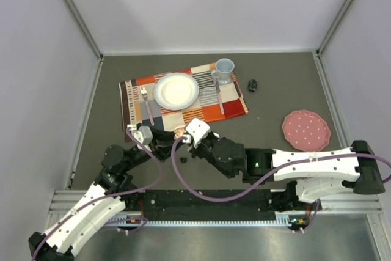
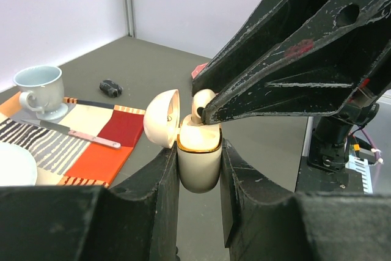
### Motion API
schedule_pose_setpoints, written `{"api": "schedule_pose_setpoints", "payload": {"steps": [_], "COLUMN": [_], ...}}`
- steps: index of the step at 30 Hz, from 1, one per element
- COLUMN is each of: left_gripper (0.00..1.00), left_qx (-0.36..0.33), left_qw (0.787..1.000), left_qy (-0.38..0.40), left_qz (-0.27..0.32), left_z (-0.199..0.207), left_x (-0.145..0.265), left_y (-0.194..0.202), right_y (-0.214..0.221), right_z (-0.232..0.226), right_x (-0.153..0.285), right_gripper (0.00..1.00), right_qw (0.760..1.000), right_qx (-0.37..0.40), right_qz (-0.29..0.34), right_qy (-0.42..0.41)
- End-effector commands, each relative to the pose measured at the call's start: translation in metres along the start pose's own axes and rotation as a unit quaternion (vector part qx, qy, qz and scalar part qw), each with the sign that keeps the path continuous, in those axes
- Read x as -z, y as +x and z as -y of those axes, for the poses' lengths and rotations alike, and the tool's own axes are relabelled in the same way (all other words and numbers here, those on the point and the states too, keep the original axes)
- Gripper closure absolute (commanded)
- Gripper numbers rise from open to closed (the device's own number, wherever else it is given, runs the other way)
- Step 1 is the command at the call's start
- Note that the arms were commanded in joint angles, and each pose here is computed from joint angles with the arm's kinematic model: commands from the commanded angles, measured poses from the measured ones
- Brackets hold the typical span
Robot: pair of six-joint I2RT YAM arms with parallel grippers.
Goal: Insert the wireless bluetooth earbuds into the charging case
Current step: Insert the right earbud into the right side groove of the charging case, then pick up the left earbud from the center of the board.
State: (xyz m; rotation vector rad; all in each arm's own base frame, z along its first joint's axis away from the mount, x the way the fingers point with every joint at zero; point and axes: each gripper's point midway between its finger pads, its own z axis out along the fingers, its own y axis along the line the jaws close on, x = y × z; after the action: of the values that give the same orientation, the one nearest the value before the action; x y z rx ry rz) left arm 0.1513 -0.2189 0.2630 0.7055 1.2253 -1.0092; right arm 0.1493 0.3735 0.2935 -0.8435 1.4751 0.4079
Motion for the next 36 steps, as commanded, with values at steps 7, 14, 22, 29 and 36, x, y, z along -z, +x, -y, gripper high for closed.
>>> {"api": "schedule_pose_setpoints", "payload": {"steps": [7,14,22,29,36], "left_gripper": [1.0,1.0,1.0,1.0,1.0], "left_qx": [-0.029,-0.032,-0.035,-0.042,-0.054], "left_qw": [0.998,0.998,0.998,0.997,0.991], "left_qy": [-0.002,-0.006,-0.011,-0.043,-0.105], "left_qz": [0.053,0.052,0.047,0.043,0.064], "left_z": [0.001,0.0,-0.001,-0.013,-0.028], "left_x": [0.0,0.001,0.003,0.005,0.018], "left_y": [-0.029,-0.029,-0.027,-0.023,-0.039], "right_y": [-0.004,-0.029,-0.065,-0.077,-0.03], "right_z": [-0.007,0.0,0.029,0.08,0.118], "right_x": [0.0,0.007,0.025,0.044,0.039], "right_gripper": [0.69,0.48,0.32,0.31,0.31], "right_qw": [1.0,0.997,0.987,0.967,0.946], "right_qx": [-0.024,-0.068,-0.139,-0.226,-0.307], "right_qz": [0.002,0.031,0.085,0.111,0.042], "right_qy": [0.004,0.002,-0.005,0.038,0.099]}}
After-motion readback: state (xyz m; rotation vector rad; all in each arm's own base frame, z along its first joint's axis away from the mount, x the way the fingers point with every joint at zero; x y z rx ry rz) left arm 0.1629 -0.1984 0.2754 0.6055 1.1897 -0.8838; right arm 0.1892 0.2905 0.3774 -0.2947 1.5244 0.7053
